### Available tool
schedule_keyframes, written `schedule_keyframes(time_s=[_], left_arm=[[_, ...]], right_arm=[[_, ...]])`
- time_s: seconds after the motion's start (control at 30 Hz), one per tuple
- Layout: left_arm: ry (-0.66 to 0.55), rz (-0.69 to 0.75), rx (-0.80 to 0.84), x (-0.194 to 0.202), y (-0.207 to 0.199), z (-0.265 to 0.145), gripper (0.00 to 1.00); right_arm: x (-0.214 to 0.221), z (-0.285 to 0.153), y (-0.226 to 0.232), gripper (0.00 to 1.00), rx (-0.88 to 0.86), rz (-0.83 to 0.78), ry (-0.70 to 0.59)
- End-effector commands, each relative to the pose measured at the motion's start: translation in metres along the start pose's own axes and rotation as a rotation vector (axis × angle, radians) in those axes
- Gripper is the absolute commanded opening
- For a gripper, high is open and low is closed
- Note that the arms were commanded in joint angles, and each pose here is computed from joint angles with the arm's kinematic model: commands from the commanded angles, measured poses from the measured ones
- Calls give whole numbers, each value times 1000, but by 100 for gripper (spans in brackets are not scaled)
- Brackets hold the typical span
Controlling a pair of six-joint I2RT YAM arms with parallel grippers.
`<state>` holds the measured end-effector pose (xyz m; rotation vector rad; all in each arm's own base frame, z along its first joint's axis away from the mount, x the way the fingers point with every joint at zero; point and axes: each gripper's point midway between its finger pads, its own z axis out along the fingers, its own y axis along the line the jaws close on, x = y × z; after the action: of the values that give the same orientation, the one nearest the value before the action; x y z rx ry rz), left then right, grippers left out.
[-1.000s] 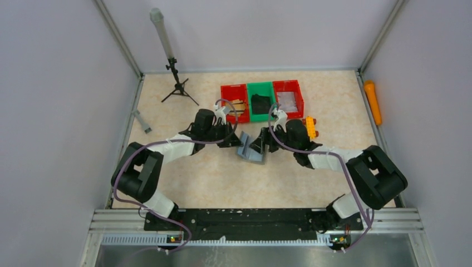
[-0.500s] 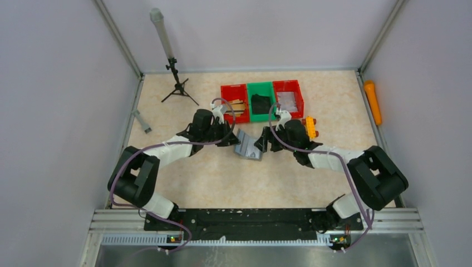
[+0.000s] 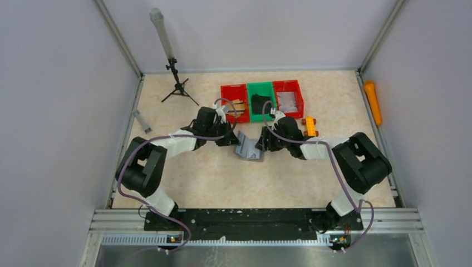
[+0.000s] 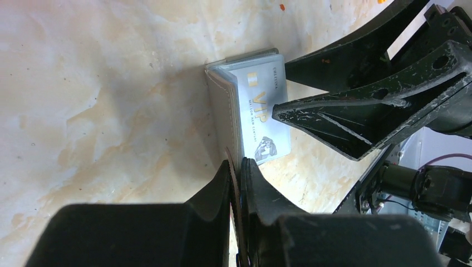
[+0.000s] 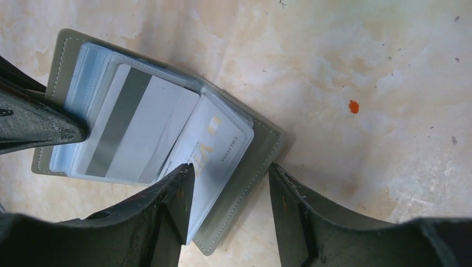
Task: Take the credit cards out of the card holder
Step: Remove the credit card from the card holder.
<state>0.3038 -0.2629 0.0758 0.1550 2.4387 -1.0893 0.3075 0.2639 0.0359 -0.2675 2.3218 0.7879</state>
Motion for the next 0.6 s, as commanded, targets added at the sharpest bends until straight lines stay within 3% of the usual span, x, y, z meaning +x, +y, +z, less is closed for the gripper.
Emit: schedule_keyframes(time_s=[0.0,0.17,0.27,0.4,0.57], left_arm=[[3,0,-57,-7,9,6,2],[35,-20,-71,1,13,7,11],[33,-19,-68,1,12,6,23],[29,-26,-69,2,13,5,47],[42,-34,-52,5,13,6,62]], right_arm=[[-10,6,7,51,-24,7,5],[-6,8,8,30,-32,2,28],[-6,8,9,22,-43,-3,27],[-7,7,14,18,-72,-11,23],[-8,6,18,18,-91,-14,19]])
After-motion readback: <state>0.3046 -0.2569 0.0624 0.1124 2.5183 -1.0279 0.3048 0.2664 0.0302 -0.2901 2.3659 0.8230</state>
